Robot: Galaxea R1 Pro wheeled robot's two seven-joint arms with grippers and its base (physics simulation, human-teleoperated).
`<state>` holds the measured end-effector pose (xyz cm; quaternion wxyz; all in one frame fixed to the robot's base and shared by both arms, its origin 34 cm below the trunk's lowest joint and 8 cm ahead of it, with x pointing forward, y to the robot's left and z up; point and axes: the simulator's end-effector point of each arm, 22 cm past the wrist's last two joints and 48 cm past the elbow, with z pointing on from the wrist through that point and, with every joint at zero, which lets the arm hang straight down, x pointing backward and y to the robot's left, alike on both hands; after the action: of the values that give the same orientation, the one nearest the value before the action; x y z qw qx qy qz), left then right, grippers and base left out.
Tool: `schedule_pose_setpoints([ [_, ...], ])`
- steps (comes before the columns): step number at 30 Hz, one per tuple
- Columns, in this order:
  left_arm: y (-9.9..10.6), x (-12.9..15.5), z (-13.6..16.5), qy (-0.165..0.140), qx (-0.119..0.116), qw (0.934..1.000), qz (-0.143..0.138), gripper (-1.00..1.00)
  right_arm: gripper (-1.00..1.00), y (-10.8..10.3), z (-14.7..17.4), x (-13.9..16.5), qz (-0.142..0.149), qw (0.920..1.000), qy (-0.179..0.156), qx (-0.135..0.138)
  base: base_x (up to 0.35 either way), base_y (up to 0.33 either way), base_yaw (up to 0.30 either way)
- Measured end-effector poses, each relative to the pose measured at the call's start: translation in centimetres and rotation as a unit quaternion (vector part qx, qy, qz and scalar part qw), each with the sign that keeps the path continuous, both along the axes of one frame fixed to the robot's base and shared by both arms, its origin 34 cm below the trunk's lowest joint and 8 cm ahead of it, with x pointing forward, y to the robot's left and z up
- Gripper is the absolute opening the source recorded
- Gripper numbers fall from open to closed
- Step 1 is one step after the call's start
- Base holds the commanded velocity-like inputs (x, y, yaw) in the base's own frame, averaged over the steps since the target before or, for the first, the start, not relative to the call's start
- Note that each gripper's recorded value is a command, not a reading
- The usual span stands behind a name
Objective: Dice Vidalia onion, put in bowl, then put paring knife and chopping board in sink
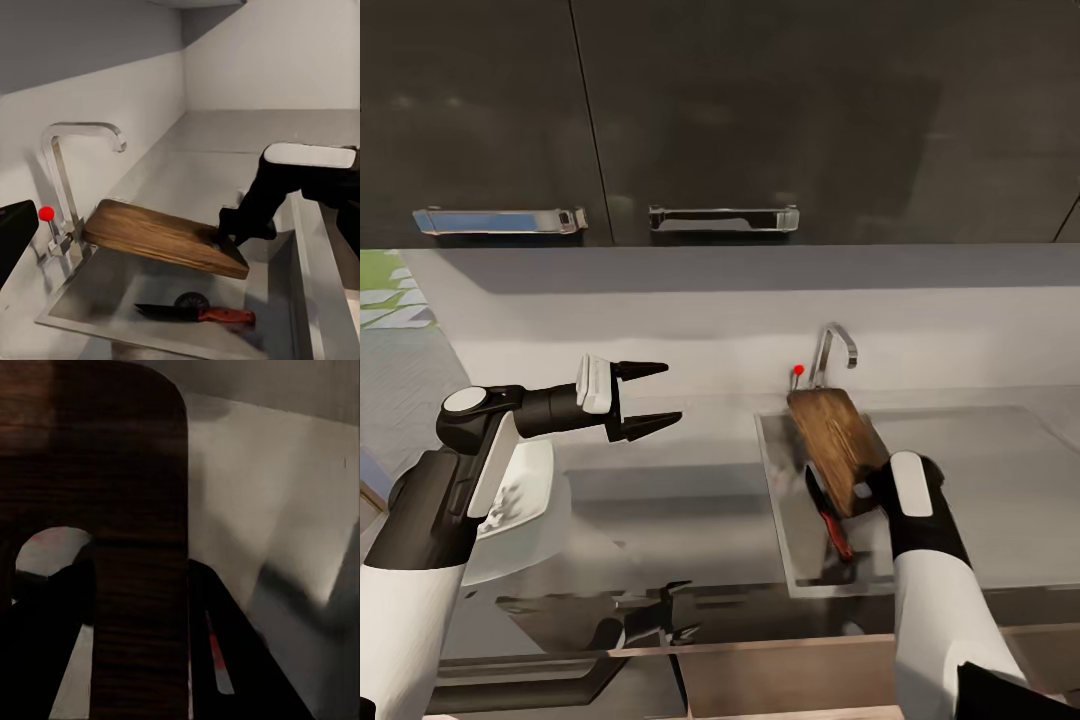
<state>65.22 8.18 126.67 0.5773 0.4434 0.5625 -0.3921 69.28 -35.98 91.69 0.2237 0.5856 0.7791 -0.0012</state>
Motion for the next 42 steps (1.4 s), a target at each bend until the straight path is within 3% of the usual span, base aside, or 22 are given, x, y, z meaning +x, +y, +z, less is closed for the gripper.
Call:
schedule_pose_setpoints([
  [2,0.0,0.0,0.0,0.000,0.000,1.0000,0.000,1.00,-1.00,0.8,-0.1,0.0,-0.034,0.9993,-0.005,0.017,0.000,0.000,0.000],
  [5,0.0,0.0,0.0,0.000,0.000,1.0000,0.000,1.00,-1.00,1.7,0.2,0.3,-0.048,0.9987,-0.007,0.018,0.000,0.000,0.000],
  [14,0.0,0.0,0.0,0.000,0.000,1.0000,0.000,1.00,-1.00,1.4,-0.3,-0.9,-0.080,0.9967,0.014,0.009,0.000,0.000,0.000],
  [22,0.0,0.0,0.0,0.000,0.000,1.0000,0.000,1.00,-1.00,1.9,-2.7,-3.0,-0.105,0.9930,0.054,0.008,0.000,0.000,0.000],
  [30,0.0,0.0,0.0,0.000,0.000,1.0000,0.000,1.00,-1.00,2.0,-2.9,-3.9,-0.112,0.9910,0.074,0.006,0.000,0.000,0.000],
  [42,0.0,0.0,0.0,0.000,0.000,1.0000,0.000,1.00,-1.00,3.2,-5.2,-5.5,-0.101,0.9885,0.112,0.012,0.000,0.000,0.000],
])
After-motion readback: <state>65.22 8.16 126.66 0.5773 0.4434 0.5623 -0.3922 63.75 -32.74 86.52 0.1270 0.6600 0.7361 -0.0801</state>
